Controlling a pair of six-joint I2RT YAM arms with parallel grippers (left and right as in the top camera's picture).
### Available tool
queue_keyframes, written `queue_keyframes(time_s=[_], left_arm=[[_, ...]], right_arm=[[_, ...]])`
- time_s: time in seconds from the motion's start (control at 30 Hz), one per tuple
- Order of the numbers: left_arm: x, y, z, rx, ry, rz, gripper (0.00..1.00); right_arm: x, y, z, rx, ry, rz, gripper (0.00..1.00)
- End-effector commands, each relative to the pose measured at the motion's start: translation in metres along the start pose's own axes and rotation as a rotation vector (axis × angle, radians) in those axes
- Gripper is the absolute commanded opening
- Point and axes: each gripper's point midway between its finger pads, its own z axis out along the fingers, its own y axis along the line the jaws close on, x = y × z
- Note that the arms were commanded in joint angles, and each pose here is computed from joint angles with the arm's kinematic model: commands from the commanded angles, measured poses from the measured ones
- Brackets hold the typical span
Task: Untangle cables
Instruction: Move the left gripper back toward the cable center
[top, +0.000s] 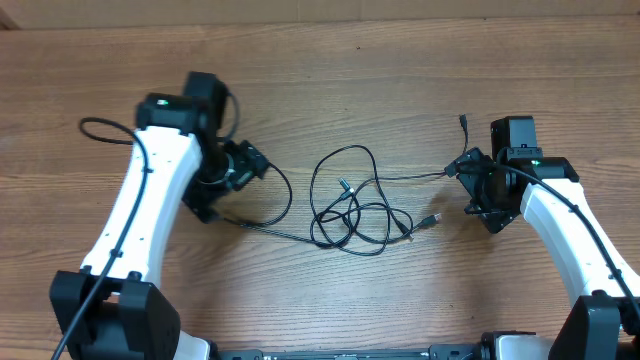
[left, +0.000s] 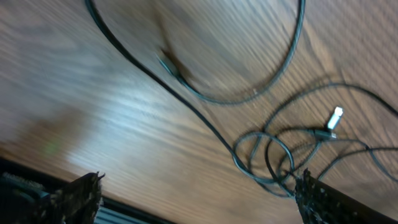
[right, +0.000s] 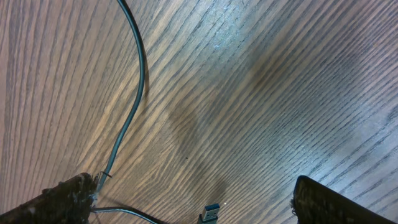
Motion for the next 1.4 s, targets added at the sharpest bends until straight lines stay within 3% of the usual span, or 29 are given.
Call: queue_keyframes(time_s=[0.0, 0.2, 0.3, 0.37, 0.47, 0.7, 0.77, 0.93, 1.23, 1.37], left_arm=[[0.030, -0.011, 0.008, -0.015, 0.047, -0.156, 0.99], [0.099, -0.025, 0.041, -0.051, 0.243, -0.393, 0.99], [0.117, -0.045, 0.068, 0.028, 0.304, -0.350, 1.00], [0.120, -0.053, 0.087, 0.079, 0.302, -0.307, 0.94], [0.116, -0.051, 0.109, 0.096, 0.253, -0.299, 0.84], [0.101, -0.023, 0.130, 0.008, 0.137, -0.443, 0.86], [0.096, -0.015, 0.134, -0.013, 0.100, -0.471, 0.81], [0.088, 0.002, 0.144, -0.053, 0.031, -0.528, 0.81], [0.069, 0.005, 0.159, -0.008, -0.068, -0.529, 0.78], [0.064, 0.007, 0.163, 0.006, -0.093, -0.527, 0.59]], right_arm=[[0.000, 0.003, -0.003, -0.015, -0.008, -0.007, 1.00], [0.000, 0.003, -0.003, -0.015, -0.008, -0.007, 1.00], [0.000, 0.003, -0.003, -0.015, -0.008, -0.007, 1.00], [0.000, 0.003, -0.003, -0.015, -0.008, -0.007, 1.00], [0.000, 0.003, -0.003, -0.015, -0.008, -0.007, 1.00], [0.000, 0.003, -0.003, -0.015, -0.008, -0.007, 1.00], [0.000, 0.003, -0.003, -0.015, -0.008, -0.007, 1.00], [0.000, 0.003, -0.003, -0.015, -0.008, -0.007, 1.00], [0.000, 0.003, -0.003, -0.015, -0.008, -0.007, 1.00], [0.000, 0.003, -0.003, -0.015, -0.008, -0.007, 1.00]])
